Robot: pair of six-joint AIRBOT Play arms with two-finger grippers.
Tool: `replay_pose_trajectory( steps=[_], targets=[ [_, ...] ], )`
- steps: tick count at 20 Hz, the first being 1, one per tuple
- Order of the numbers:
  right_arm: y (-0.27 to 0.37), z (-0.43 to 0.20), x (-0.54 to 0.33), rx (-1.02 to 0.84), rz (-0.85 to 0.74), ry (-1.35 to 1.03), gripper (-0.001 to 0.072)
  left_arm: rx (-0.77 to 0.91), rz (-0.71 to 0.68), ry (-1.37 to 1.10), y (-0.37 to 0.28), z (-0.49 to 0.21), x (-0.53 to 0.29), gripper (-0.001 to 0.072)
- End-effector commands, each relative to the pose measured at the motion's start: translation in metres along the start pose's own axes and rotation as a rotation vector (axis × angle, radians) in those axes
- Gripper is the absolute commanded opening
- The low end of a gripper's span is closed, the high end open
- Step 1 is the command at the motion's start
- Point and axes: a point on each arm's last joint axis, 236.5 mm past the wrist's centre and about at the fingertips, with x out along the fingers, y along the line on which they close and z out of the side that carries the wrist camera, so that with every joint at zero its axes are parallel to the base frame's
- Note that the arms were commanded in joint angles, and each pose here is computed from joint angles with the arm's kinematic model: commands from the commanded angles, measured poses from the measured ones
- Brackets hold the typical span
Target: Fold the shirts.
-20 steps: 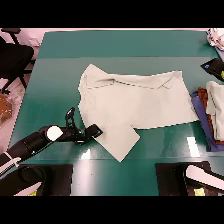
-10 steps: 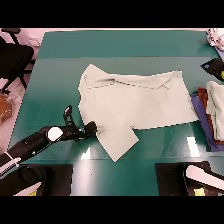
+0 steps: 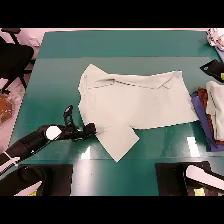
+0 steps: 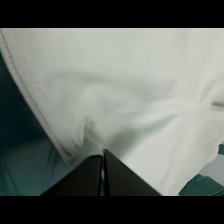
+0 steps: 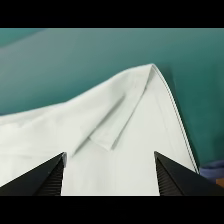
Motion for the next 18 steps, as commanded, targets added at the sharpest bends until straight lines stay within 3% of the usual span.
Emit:
replay_pose_trajectory(
  steps=[1,5,9,13,18],
  targets=[
    [-0.009,-0.036,-0.005,-0.001,-0.024,0.151,0.0627,0.034,0.039,-0.031,0.015,0.018,-0.015,0.0021],
    [-0.007,-0.082,-0.025,0.08,0.025,0.354,0.0627,0.032,0.085,-0.193,0.04,0.068,-0.064,0.0022],
    [-0.007,-0.115,-0.031,0.151,0.016,0.476,0.0627,0.027,0.197,-0.186,0.079,0.075,-0.084,0.0022],
    [-0.004,-0.21,-0.034,0.272,0.058,0.731,0.0627,0.036,0.189,-0.221,0.077,0.084,-0.086,0.0023],
    [-0.004,-0.272,-0.063,0.265,-0.03,0.735,0.0627,0.035,0.188,-0.219,0.077,0.084,-0.085,0.0023]
  ],
)
